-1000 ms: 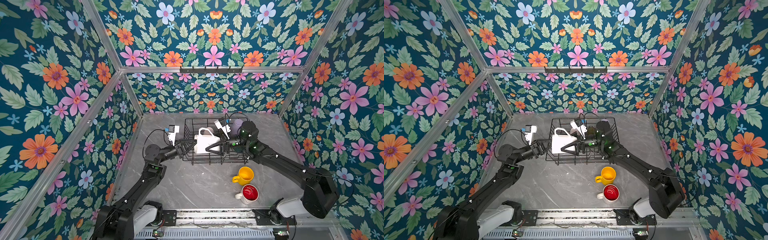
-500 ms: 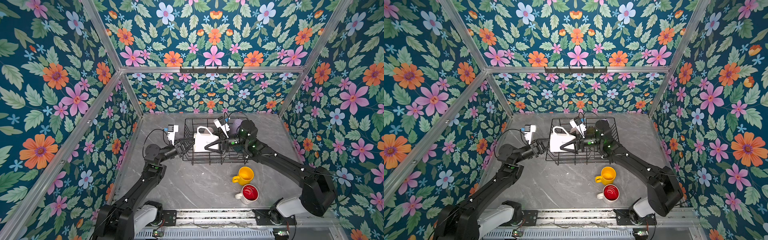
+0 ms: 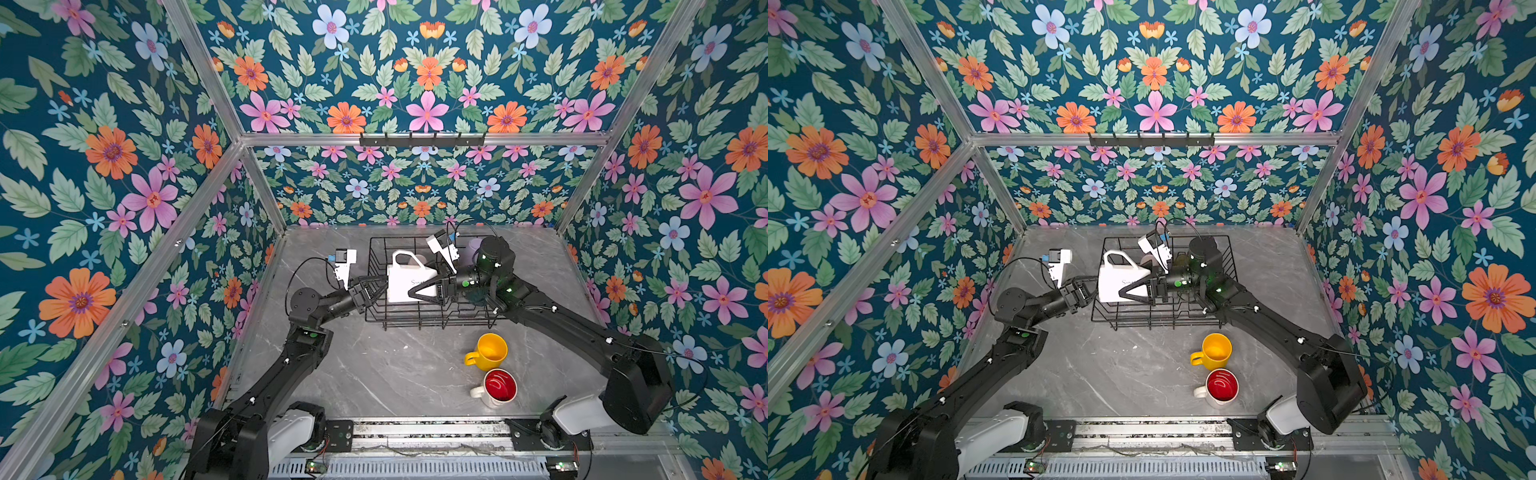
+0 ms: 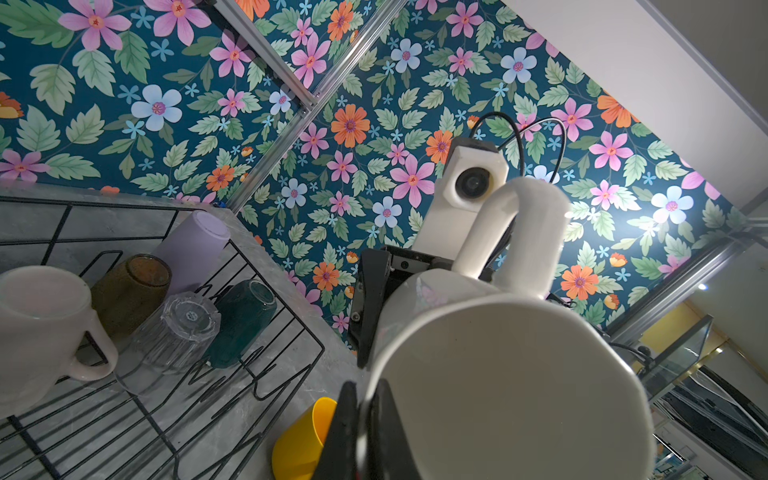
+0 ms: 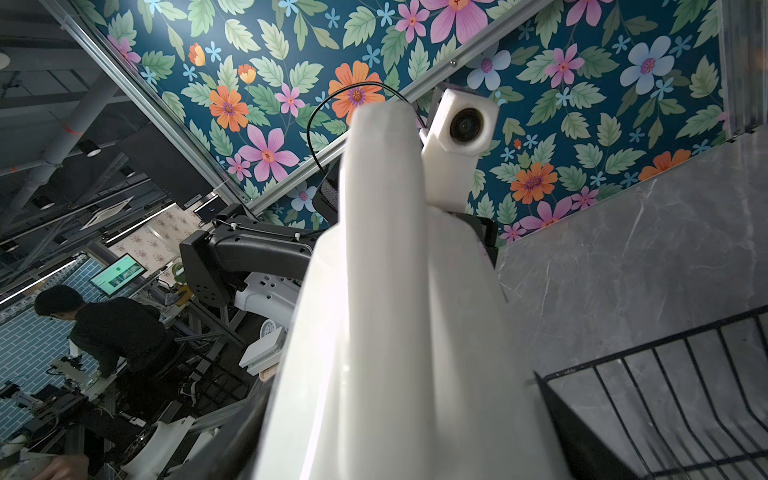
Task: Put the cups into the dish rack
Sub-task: 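Open the left gripper and withdraw while the right carries the mug over the rack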
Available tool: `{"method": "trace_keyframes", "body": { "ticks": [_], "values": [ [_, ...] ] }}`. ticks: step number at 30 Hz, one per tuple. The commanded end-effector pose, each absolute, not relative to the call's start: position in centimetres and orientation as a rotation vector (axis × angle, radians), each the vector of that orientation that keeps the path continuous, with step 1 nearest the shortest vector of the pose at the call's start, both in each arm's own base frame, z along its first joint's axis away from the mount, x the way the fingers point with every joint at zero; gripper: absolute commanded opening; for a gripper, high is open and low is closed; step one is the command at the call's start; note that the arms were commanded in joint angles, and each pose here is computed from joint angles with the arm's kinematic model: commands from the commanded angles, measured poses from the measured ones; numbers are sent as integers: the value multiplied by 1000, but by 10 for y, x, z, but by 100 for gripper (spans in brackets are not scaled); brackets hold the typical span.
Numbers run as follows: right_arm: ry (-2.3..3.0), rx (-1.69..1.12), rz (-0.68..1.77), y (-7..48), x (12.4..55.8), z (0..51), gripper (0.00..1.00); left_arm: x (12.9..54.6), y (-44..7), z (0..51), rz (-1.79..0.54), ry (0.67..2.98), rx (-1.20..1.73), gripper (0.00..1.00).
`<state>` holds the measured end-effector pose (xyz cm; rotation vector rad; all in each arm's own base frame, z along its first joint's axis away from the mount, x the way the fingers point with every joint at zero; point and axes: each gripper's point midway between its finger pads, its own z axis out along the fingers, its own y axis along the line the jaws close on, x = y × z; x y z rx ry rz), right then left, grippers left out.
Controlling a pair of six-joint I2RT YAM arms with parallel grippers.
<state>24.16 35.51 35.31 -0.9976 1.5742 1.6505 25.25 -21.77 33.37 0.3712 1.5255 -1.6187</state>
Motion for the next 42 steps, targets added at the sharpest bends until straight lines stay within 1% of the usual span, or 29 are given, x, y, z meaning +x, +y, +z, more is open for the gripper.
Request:
{"method": "trace_keyframes", "body": {
  "ticks": [1, 3, 4, 8, 11, 13, 15, 18, 22, 24, 26, 29, 32, 36, 39, 40, 42],
  "values": [
    [1613, -934, 1615, 355, 249, 357, 0, 246, -218, 343, -1590, 1474, 442, 10],
    [1620, -927, 1607, 354, 250, 358, 0, 248, -218, 342, -1583, 1486, 437, 17],
    [1626, -922, 1601, 354, 250, 359, 0, 249, -217, 342, -1579, 1492, 437, 23],
    [1630, -917, 1581, 351, 249, 363, 0, 251, -216, 340, -1564, 1507, 424, 50],
    [1635, -907, 1559, 347, 249, 366, 0, 253, -214, 339, -1544, 1514, 412, 66],
    [1643, -897, 1548, 344, 249, 367, 0, 255, -212, 338, -1520, 1517, 407, 74],
    [1659, -874, 1525, 339, 252, 368, 0, 256, -210, 336, -1485, 1528, 401, 80],
    [1708, -803, 1458, 329, 263, 369, 0, 265, -201, 325, -1375, 1576, 354, 86],
    [1873, -664, 1227, 312, 289, 354, 0, 290, -171, 301, -1081, 1713, 183, 94],
    [1948, -610, 1125, 304, 300, 346, 0, 299, -147, 295, -919, 1745, 62, 96],
    [2023, -577, 1043, 299, 309, 338, 0, 308, -108, 284, -699, 1769, -123, 98],
    [2103, -566, 906, 297, 319, 328, 0, 305, -58, 268, -449, 1775, -335, 100],
    [2178, -564, 779, 298, 327, 317, 0, 297, -46, 263, -415, 1744, -385, 100],
    [2252, -586, 719, 306, 337, 307, 0, 288, -34, 255, -385, 1729, -446, 100],
    [2270, -629, 629, 313, 341, 303, 0, 283, -29, 254, -370, 1720, -467, 100],
    [2305, -649, 596, 319, 346, 291, 0, 281, -28, 254, -371, 1715, -476, 100],
    [2324, -666, 566, 326, 350, 289, 0, 278, -25, 255, -370, 1704, -488, 100]
  ]
}}
